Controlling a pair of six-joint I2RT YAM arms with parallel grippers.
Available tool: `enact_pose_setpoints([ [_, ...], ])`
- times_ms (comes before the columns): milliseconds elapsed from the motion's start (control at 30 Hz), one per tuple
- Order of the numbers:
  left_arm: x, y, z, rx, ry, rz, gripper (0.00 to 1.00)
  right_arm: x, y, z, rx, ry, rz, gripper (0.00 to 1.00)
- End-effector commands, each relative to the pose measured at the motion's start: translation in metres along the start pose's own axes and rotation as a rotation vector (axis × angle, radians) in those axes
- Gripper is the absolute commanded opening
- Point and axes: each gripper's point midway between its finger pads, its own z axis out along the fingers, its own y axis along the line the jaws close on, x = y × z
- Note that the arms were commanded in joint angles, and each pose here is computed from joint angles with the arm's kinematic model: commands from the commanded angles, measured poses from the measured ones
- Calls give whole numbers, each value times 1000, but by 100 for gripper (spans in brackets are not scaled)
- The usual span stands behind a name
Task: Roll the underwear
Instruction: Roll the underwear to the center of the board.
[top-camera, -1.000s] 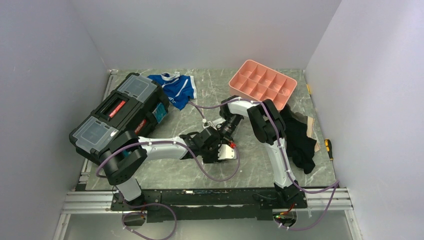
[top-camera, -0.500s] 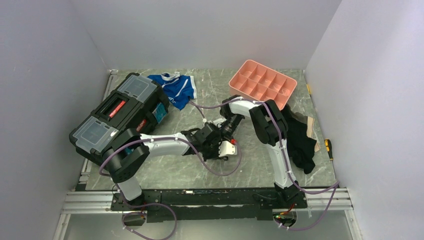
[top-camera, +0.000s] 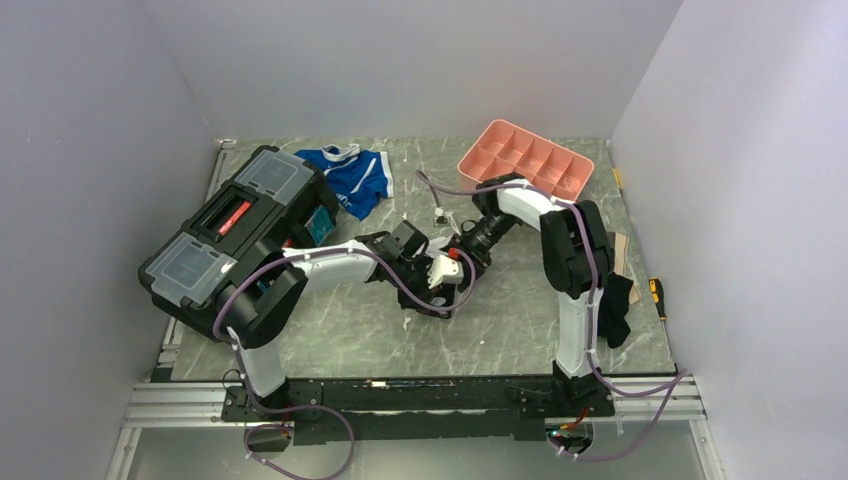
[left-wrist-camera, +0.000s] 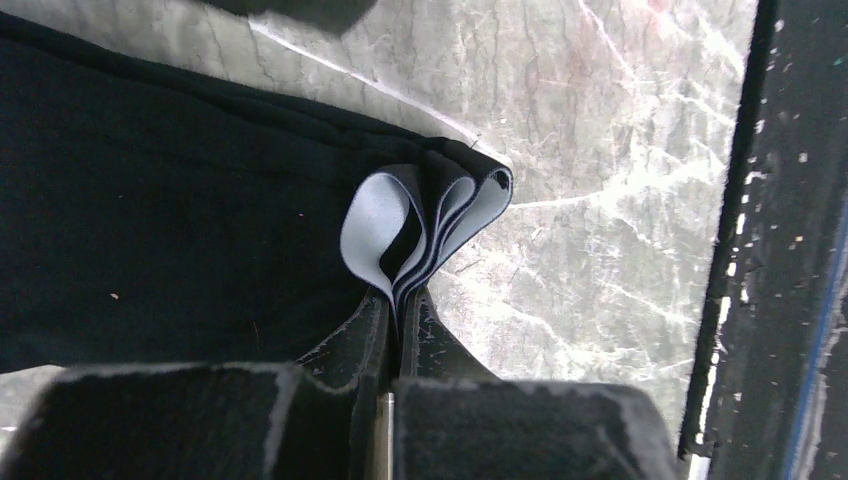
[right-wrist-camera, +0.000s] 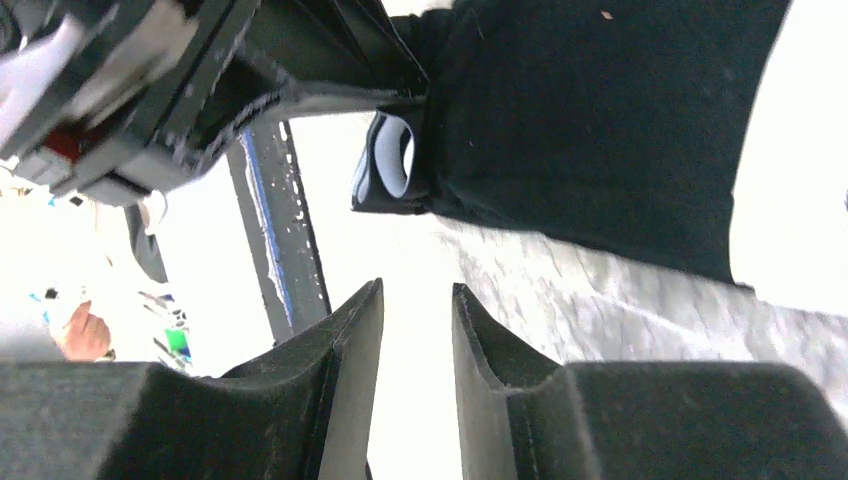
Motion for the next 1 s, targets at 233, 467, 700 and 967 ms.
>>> enact_pose_setpoints([
  [233, 5, -7, 1, 336, 30, -301, 0, -3, -1, -59, 241, -265, 6, 33],
  [467, -2, 2, 8, 496, 47, -480, 0, 3, 1, -70, 443, -321, -93, 35],
  [700, -2, 9, 12, 570, 60, -608, 0, 8, 12, -56, 617, -246, -282, 39],
  [967, 5, 12, 10, 632, 56, -732, 0, -10, 23, -16, 751, -109, -529, 40],
])
